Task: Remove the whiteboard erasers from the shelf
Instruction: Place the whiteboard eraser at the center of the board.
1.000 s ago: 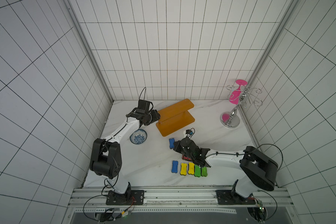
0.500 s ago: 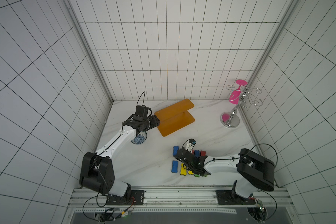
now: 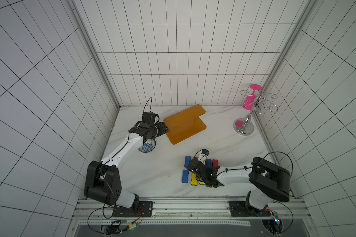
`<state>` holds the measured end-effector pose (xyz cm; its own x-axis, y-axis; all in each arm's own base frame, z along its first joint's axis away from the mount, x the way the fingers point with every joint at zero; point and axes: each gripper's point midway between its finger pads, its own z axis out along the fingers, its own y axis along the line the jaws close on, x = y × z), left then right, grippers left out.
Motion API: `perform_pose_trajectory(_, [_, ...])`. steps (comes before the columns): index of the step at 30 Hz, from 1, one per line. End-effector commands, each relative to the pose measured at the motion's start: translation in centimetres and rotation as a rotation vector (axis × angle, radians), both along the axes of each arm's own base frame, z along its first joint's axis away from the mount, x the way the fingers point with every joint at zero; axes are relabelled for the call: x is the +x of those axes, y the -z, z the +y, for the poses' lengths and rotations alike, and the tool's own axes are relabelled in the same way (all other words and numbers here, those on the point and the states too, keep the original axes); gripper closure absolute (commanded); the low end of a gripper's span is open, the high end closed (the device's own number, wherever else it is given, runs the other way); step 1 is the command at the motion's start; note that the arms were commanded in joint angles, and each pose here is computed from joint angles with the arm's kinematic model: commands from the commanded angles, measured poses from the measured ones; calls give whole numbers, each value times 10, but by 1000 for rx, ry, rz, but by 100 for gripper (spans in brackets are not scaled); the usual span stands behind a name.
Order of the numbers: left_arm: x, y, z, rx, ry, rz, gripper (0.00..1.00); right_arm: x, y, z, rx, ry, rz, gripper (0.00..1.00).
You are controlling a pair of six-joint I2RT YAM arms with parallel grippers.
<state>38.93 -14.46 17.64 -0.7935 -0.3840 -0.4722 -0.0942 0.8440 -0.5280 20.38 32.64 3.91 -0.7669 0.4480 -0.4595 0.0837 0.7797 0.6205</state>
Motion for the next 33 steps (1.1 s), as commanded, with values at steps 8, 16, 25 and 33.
perform_pose_trajectory(8, [0,-7,2,-2,2,-35,35,-9,2,-7,-23,-34,6,100])
perform_pose_trajectory(16, [0,-8,2,-3,0,-38,35,-9,-2,-5,-18,-50,-6,84])
perform_pose_trajectory(25, [-1,-8,6,5,-10,-39,35,-20,-32,1,-76,-111,-78,82])
perform_pose_trajectory(33, [-2,-10,18,29,-44,-33,34,-40,-35,45,-225,-351,-51,88])
